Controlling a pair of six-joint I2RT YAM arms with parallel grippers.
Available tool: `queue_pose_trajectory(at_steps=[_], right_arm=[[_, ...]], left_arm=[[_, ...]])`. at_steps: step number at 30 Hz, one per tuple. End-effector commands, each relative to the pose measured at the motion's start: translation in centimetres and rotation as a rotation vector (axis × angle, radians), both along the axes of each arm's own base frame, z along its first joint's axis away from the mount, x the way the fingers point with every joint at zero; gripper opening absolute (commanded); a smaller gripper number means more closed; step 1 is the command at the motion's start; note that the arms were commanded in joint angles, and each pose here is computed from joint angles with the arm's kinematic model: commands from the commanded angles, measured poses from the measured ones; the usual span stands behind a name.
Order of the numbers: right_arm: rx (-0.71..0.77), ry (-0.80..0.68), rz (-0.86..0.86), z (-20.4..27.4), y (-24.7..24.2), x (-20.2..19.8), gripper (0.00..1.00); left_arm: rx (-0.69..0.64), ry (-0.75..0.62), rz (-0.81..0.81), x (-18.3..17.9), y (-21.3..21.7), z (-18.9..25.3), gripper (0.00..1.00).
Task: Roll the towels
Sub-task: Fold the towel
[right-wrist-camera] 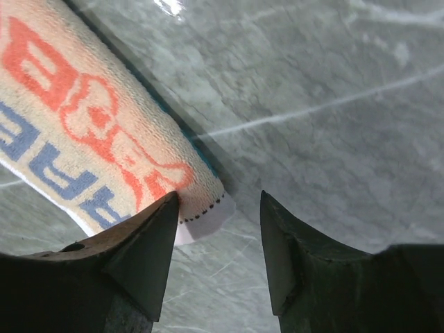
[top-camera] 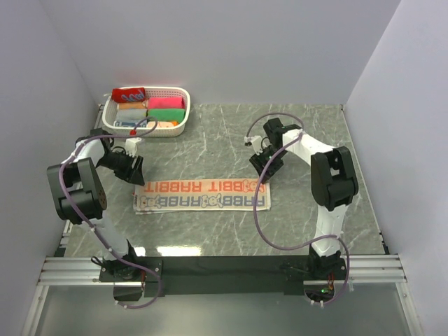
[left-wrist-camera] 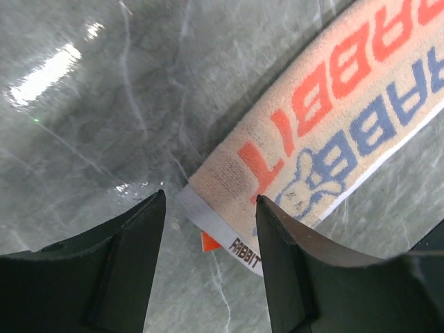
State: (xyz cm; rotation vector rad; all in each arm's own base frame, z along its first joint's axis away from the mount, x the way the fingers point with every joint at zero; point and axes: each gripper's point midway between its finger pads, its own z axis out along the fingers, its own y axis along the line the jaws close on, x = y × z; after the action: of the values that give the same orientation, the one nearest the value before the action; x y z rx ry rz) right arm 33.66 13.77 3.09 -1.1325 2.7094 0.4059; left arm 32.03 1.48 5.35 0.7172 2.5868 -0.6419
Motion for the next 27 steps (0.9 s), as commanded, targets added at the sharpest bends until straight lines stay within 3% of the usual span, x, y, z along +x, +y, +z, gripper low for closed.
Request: queue_pose_trajectory(at_steps=[1,9,27], right_arm=[[0.058,-0.014,0.081,1.3,0.8,0.7,0.57],[0.079,0.044,0.141,1.4,1.0,-0.1,0.44],[0.032,0.125,0.247,0.9,-0.7,-1.9,0.44]], left_arm=[[-0.030,-0.009,-0.042,0.0,-0.5,0.7,0.60],[-0.036,0.006,-0.048,-0.1,-0.6,0.2,0.58],[-0.010,0.011,-0.034,0.3,-0.1,-0.9,0.52]])
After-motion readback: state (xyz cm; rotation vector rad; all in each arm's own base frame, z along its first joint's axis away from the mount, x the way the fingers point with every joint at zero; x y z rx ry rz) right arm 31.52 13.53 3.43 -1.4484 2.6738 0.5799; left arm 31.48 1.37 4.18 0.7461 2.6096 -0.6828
